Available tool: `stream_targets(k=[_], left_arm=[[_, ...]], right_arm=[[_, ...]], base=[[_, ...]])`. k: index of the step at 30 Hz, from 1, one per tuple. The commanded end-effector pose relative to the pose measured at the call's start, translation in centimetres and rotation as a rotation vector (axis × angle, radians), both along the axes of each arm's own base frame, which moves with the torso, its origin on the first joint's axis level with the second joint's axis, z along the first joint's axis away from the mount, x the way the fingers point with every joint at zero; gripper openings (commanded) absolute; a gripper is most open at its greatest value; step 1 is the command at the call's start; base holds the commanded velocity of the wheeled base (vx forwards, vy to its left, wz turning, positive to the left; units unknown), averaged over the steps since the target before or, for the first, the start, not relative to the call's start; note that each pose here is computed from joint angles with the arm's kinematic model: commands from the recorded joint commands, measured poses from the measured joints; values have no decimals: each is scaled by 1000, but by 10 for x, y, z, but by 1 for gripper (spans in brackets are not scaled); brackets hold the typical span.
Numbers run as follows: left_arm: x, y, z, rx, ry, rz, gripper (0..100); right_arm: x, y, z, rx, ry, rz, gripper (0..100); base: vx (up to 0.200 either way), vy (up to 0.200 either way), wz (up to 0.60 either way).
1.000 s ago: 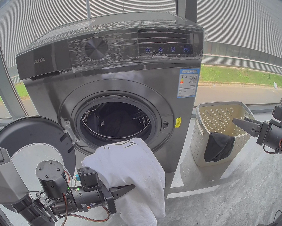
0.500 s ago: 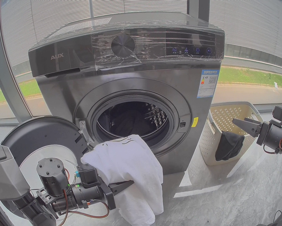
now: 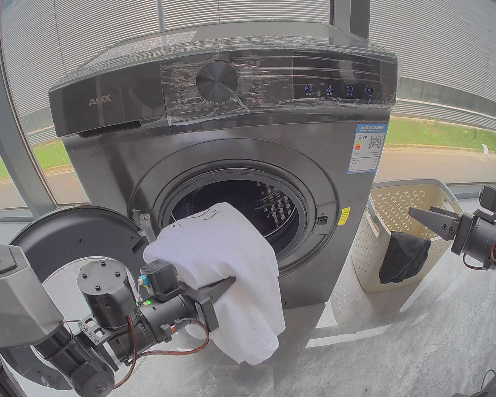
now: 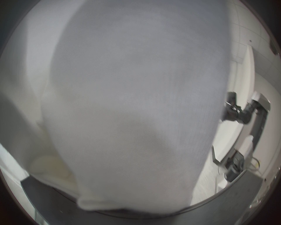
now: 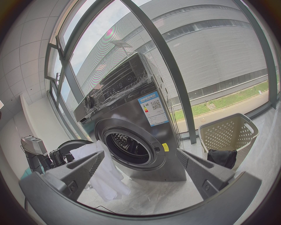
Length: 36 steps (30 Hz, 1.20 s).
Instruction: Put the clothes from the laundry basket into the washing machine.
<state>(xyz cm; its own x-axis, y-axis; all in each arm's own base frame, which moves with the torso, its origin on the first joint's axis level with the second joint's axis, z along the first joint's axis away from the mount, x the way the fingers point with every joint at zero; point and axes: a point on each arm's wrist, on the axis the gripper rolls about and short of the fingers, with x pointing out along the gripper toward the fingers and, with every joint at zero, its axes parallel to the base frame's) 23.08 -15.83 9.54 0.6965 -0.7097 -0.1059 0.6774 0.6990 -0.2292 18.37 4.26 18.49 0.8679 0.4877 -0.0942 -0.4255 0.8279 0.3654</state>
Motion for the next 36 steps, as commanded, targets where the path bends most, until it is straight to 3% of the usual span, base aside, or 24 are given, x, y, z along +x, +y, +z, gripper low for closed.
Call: stream_targets(k=[1,4,14,21,24,32,36], left_arm=[[21,-13,-3,-60,54,106,0],[28,-14,-11,-48,81,176,0],[52,-15,-12,-58,70,220,0],[51,-20,-9,-75,59,197,0],[53,-22,-7,-115,78,207,0],[59,-26,-12,-118,90,210,0],[63,-25,-23,-115,126,230,0]], right_arm=[[1,0,0,-1,0,0,100],[1,0,0,-1,0,0,100],[3,1,1,-1,0,0,100],[5,1,-1,-2,7,0,100],[5,1,1,-1,3,0,100],[6,1,1,-1,0,0,100],[6,1,2,0,-2,2,100]], base=[[0,0,0],[0,0,0],[0,0,0],[0,0,0],[0,0,0],[0,0,0],[0,0,0]])
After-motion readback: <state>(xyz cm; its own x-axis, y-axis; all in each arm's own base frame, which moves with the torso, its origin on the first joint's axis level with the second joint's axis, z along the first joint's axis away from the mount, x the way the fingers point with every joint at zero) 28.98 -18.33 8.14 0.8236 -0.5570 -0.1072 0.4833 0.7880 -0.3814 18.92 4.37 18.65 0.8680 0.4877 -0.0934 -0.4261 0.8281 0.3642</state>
